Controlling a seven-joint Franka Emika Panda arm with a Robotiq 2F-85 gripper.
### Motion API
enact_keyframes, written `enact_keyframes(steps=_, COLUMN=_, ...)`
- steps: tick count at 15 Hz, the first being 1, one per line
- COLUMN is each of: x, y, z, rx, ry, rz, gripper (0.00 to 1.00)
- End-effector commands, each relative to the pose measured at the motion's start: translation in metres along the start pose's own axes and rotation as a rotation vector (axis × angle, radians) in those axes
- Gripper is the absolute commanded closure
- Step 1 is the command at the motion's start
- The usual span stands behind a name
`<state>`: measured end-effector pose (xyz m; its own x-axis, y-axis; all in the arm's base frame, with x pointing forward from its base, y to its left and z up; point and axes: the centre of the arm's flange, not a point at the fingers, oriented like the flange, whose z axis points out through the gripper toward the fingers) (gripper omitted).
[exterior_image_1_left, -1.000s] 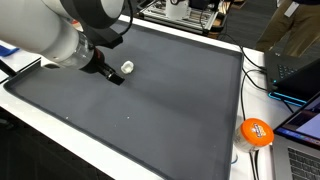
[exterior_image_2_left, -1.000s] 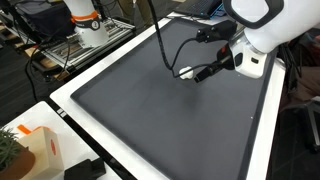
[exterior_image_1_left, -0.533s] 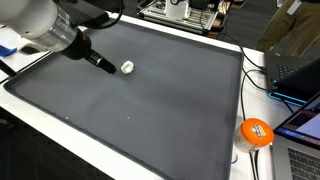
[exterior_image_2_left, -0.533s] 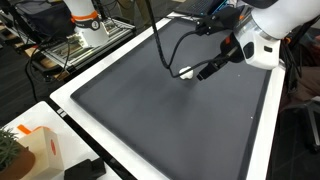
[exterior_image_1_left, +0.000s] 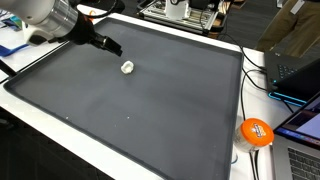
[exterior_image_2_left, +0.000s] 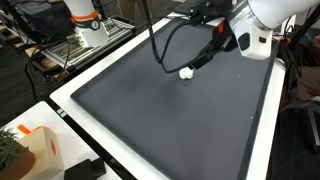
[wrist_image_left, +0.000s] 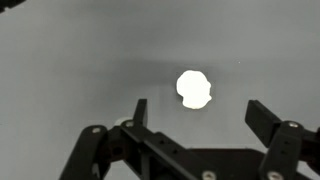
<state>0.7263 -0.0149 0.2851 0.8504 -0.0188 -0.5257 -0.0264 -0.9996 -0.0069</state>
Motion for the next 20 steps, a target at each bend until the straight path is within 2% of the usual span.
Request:
enact_keyframes(steps=1, x=0.0, y=0.0, z=0.001, rx=0.0, ry=-0.003, rz=-0.001, gripper=0.0)
enact_keyframes(steps=4, x=-0.017, y=0.017, z=0.028, rx=0.014, ry=0.044, rz=0.184, gripper=0.0)
enact_keyframes(steps=5, x=-0.036, y=0.028, z=0.046, rx=0.034, ry=0.069, rz=0.231, gripper=0.0)
enact_keyframes(steps=7, x=-0.04, y=0.039, z=0.058, rx=0.052, ry=0.088, rz=0.335, gripper=0.0)
enact_keyframes(steps=9, x=-0.045, y=0.047, z=0.064, rx=0.087, ry=0.087, rz=0.31, gripper=0.0)
enact_keyframes(steps=12, x=-0.054, y=0.053, z=0.066, rx=0.156, ry=0.151, rz=0.265, gripper=0.0)
enact_keyframes(steps=15, x=-0.065, y=0.054, z=0.061, rx=0.189, ry=0.212, rz=0.233, gripper=0.0)
enact_keyframes(steps=20, x=-0.097, y=0.054, z=0.047, rx=0.215, ry=0.334, rz=0.086, gripper=0.0)
